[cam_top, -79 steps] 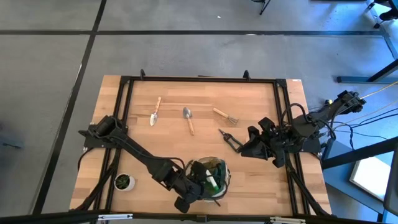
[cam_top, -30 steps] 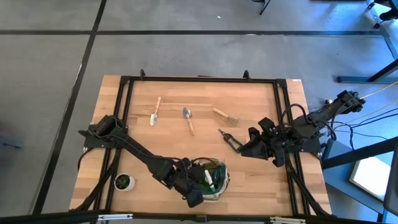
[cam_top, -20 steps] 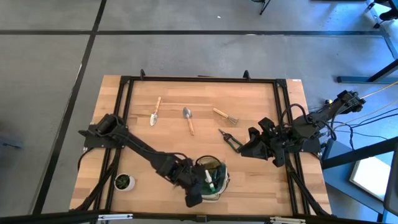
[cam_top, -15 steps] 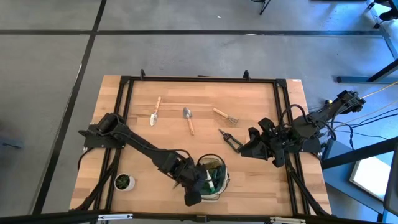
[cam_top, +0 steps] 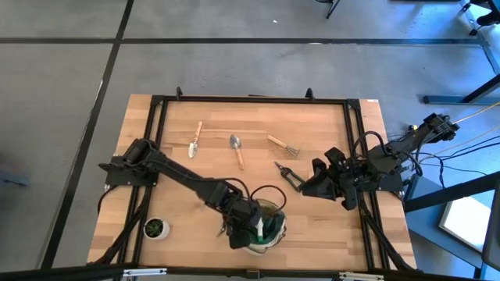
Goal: Pick & Place Garden tools in Gardening bag
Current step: Put the green shear scissors into the gardening bag, then put the top green fruit pruner into the gardening bag
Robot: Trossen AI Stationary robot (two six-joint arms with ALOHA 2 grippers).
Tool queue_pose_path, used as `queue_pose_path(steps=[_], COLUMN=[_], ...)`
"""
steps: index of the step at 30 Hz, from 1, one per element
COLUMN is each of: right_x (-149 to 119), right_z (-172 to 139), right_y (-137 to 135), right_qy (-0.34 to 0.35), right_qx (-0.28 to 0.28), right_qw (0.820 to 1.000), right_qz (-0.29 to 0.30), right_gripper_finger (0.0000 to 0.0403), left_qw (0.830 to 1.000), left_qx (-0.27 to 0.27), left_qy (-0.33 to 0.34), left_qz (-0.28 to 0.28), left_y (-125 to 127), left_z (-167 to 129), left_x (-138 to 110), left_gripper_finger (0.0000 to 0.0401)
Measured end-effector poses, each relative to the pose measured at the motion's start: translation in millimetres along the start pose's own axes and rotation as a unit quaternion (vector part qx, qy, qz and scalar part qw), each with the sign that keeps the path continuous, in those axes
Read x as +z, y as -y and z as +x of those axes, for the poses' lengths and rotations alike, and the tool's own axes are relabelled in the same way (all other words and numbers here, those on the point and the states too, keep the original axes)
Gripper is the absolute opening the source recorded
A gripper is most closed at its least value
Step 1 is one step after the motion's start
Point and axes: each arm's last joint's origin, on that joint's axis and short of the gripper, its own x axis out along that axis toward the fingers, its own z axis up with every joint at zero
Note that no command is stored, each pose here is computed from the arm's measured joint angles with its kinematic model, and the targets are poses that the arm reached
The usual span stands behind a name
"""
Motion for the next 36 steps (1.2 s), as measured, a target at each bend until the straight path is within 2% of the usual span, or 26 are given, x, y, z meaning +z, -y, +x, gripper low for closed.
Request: queue_pose_path(steps=[6,10,16,21,24,29,34,36], right_x=[0,-1,-1,-1,-1,-1,-1,-1], right_z=[0,0,0,0,0,0,0,0], right_y=[0,1,2,2,2,2,2,2], right_qy=[0.006,0.002,0.0,0.0,0.0,0.0,0.0,0.0], right_qx=[-0.006,-0.011,-0.013,-0.012,-0.012,-0.012,-0.012,-0.012], right_qw=[1.0,1.0,1.0,1.0,1.0,1.0,1.0,1.0], right_qz=[-0.012,-0.014,-0.015,-0.015,-0.013,-0.012,-0.011,-0.011], right_gripper_finger=[0.0116,0.0116,0.0116,0.0116,0.0116,0.0116,0.0117,0.0117], left_qw=[0.999,0.998,0.997,0.997,0.998,0.997,0.992,0.985], left_qx=[-0.02,-0.032,-0.046,-0.047,-0.025,0.007,0.089,0.138], left_qy=[-0.015,-0.024,-0.031,-0.02,-0.009,0.014,0.064,0.097], left_qz=[0.036,0.049,0.05,0.052,0.054,0.073,0.066,0.044], left_y=[-1,0,1,4,6,11,15,14], left_z=[0,0,-1,-13,-25,-48,-76,-86], left_x=[1,0,0,7,11,18,22,24], left_gripper_finger=[0.0005,0.0022,0.0096,0.0155,0.017,0.0171,0.016,0.0152])
